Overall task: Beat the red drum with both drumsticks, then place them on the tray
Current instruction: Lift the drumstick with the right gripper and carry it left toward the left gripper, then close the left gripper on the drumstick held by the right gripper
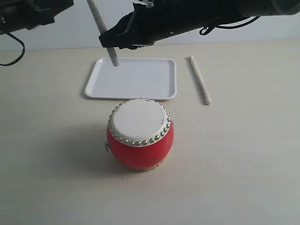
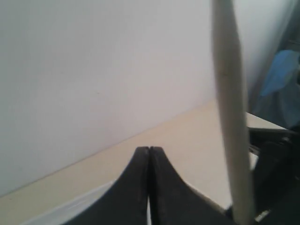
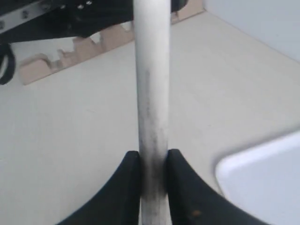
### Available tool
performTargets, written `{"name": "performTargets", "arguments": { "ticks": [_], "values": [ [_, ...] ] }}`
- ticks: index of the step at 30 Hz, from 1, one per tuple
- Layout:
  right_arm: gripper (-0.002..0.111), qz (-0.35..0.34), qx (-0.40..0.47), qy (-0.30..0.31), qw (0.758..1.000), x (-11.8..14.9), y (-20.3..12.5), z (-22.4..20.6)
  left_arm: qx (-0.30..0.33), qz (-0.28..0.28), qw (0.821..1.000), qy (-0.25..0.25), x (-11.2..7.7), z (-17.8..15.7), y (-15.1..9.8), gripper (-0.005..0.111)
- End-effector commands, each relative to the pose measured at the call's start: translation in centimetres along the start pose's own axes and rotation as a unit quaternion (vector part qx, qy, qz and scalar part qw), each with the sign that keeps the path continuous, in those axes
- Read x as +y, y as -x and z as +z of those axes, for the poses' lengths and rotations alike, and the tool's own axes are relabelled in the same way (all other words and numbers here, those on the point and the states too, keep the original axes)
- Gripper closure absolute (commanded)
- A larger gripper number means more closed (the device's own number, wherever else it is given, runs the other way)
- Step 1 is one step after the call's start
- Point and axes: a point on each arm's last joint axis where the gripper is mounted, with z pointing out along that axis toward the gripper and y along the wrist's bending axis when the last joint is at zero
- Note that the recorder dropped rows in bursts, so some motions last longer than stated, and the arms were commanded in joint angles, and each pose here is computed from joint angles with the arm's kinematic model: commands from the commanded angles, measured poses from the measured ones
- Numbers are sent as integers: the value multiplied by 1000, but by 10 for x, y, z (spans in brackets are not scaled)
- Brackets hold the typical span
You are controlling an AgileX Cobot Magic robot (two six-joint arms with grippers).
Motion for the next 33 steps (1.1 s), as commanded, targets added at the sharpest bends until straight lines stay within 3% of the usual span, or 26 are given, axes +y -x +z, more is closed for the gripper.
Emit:
{"name": "performTargets", "arguments": {
  "ticks": [1,3,8,13,15,17,19,20,33],
  "values": [
    [108,18,10,-63,998,-13,-1,-5,-17,-35,996,-86,8,6,-5,107],
    [108,20,9,-66,998,-17,-2,-8,-21,-44,991,-121,15,4,-10,107],
    [108,29,2,-54,998,-23,-3,-17,-1,-66,992,-111,30,0,-23,107],
    [108,25,-7,-18,1000,-17,-1,-17,13,-78,986,-148,9,22,-34,106],
    [108,25,-7,-18,1000,-17,-1,-17,6,-82,985,-155,2,28,-32,92],
    [108,26,-7,-18,999,-17,-1,-17,2,-89,984,-155,1,29,-31,64],
    [108,26,-7,-18,999,-17,-1,-17,1,-102,983,-155,0,30,-31,25],
    [108,27,-8,-17,999,-17,-1,-17,-1,-108,982,-153,0,30,-30,19],
    [108,58,-30,39,997,-15,-7,-8,-12,-126,978,-169,-16,42,-29,23]
  ]
}}
